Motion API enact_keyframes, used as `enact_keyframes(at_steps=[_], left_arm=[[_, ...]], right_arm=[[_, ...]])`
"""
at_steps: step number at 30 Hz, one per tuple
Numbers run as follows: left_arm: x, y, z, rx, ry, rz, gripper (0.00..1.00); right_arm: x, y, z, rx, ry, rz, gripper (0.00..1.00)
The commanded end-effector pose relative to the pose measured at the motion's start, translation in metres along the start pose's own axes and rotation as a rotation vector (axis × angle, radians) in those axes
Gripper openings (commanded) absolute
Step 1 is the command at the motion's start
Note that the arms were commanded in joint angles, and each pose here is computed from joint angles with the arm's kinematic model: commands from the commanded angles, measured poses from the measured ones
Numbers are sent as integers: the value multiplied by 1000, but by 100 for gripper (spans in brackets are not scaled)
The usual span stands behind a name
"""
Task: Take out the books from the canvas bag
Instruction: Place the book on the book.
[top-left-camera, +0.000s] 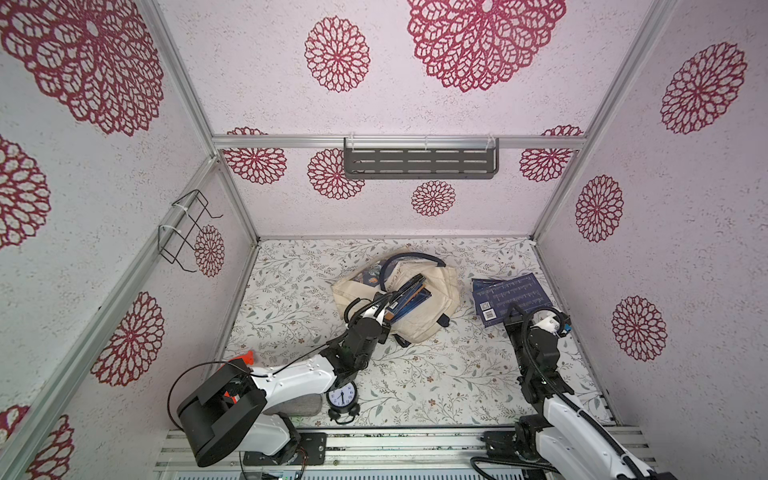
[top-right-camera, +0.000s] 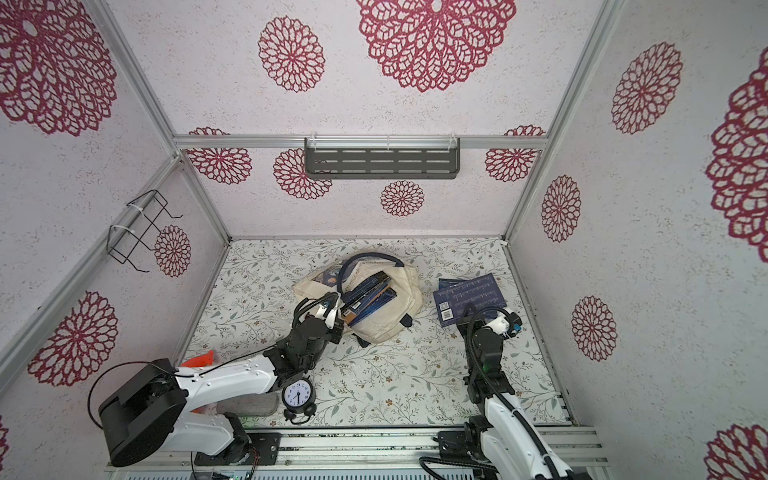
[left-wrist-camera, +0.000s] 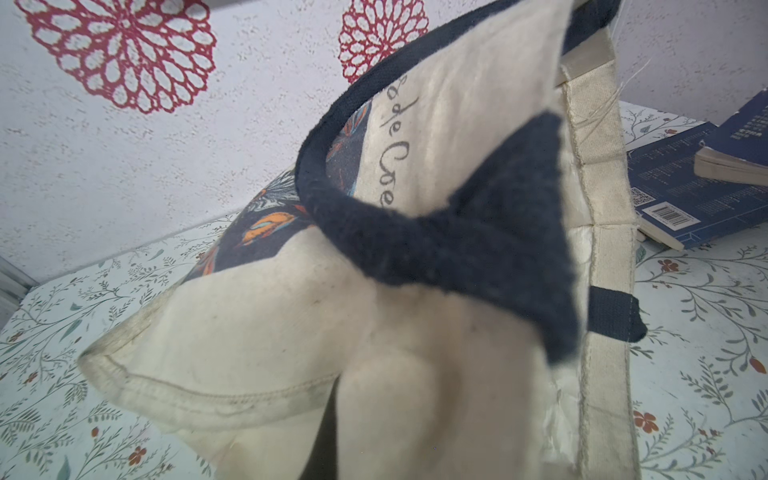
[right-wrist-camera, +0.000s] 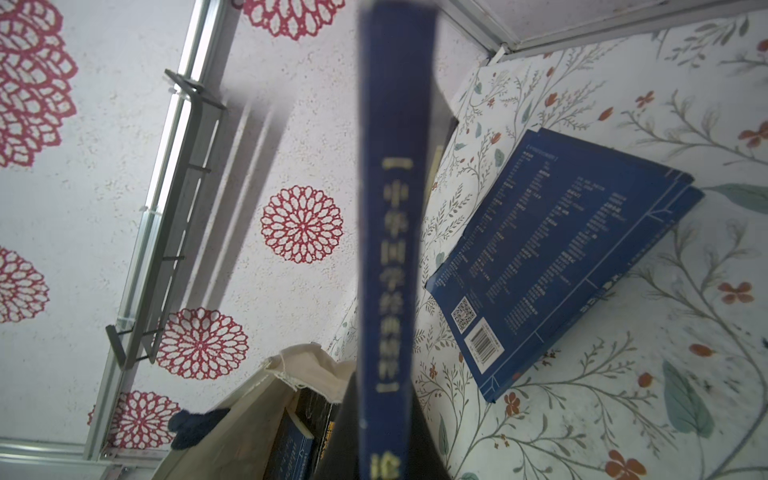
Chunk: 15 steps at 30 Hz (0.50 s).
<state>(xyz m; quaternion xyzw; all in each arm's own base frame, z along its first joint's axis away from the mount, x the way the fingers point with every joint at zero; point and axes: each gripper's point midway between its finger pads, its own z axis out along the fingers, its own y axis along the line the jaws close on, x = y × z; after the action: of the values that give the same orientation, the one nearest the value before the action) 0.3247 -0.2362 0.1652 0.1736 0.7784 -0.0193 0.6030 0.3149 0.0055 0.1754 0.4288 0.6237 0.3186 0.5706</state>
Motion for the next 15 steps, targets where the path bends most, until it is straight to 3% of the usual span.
enact_keyframes(at_steps=[1,6,15], left_arm=[[-20,-8,-3,31,-56,-24,0],[-20,-8,-2,31,-54,-23,0],[-17,-9,0,31,-46,-18,0]], right_arm=[[-27,22,5,-105,-122,154,0],[-34,-5,16,-20,-191,226,0],[-18,-37,48,60,-148,280,0]])
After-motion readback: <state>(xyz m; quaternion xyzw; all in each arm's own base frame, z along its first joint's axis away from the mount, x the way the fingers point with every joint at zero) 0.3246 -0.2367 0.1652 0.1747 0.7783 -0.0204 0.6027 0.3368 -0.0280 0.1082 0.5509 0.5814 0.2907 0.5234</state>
